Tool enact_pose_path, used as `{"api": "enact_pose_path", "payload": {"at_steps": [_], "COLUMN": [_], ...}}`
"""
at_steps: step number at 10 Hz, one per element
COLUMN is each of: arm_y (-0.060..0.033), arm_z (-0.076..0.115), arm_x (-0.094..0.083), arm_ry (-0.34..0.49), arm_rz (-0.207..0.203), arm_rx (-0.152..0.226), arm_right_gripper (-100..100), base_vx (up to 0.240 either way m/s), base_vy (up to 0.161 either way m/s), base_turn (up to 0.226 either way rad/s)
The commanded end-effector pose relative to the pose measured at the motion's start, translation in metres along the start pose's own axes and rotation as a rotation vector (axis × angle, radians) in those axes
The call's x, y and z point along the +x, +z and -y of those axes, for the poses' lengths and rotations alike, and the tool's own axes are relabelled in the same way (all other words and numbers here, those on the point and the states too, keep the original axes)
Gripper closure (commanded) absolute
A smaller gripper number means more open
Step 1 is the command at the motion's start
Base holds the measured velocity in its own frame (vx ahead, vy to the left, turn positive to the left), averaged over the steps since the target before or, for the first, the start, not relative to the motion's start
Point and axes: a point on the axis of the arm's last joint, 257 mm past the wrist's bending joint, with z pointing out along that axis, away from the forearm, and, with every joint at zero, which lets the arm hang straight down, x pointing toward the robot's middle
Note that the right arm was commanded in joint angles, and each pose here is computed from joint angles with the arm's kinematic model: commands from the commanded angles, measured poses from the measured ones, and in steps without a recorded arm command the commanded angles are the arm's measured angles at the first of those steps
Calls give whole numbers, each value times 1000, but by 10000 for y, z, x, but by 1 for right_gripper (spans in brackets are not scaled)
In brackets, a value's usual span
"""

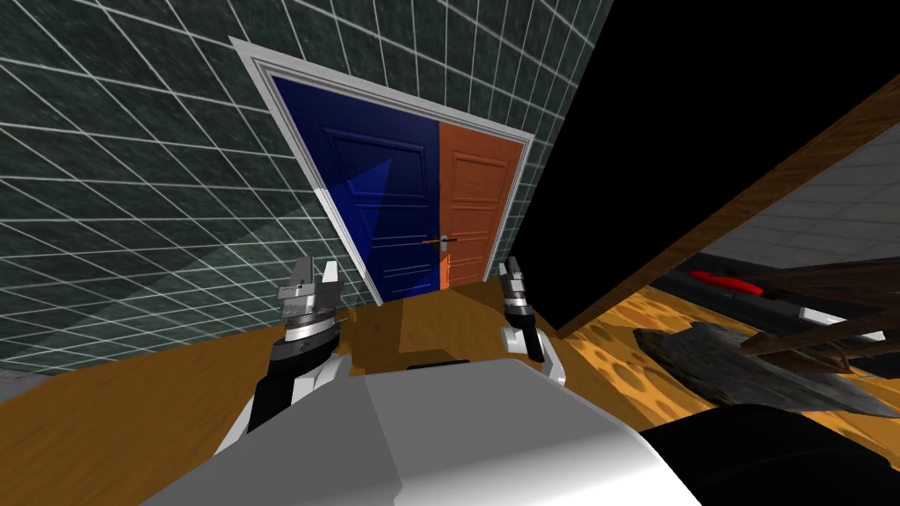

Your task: Pull the door open

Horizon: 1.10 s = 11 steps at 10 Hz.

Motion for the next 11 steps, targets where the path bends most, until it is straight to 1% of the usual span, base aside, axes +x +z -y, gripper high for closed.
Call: {"api": "enact_pose_path", "payload": {"at_steps": [1, 2, 5, 6, 7, 8, 11], "arm_y": [-16, -23, -37, -49, -56, -72, -102], "arm_z": [138, 276, 481, 625, 696, 838, 1054], "arm_x": [10, 14, 17, 17, 16, 13, 6], "arm_ry": [6, 11, 18, 24, 27, 33, 43], "arm_rz": [-8, -14, -22, -26, -28, -31, -33], "arm_rx": [27, 54, 95, 124, 138, 168, 213], "arm_right_gripper": [-100, -100, -100, -100, -100, -100, -100], "base_vx": [142, 152, 129, 119, 133, 143, 128], "base_vy": [-19, 16, 3, 4, -3, -6, -14], "base_turn": [93, 148, 68, 132, 96, 118, 89]}}
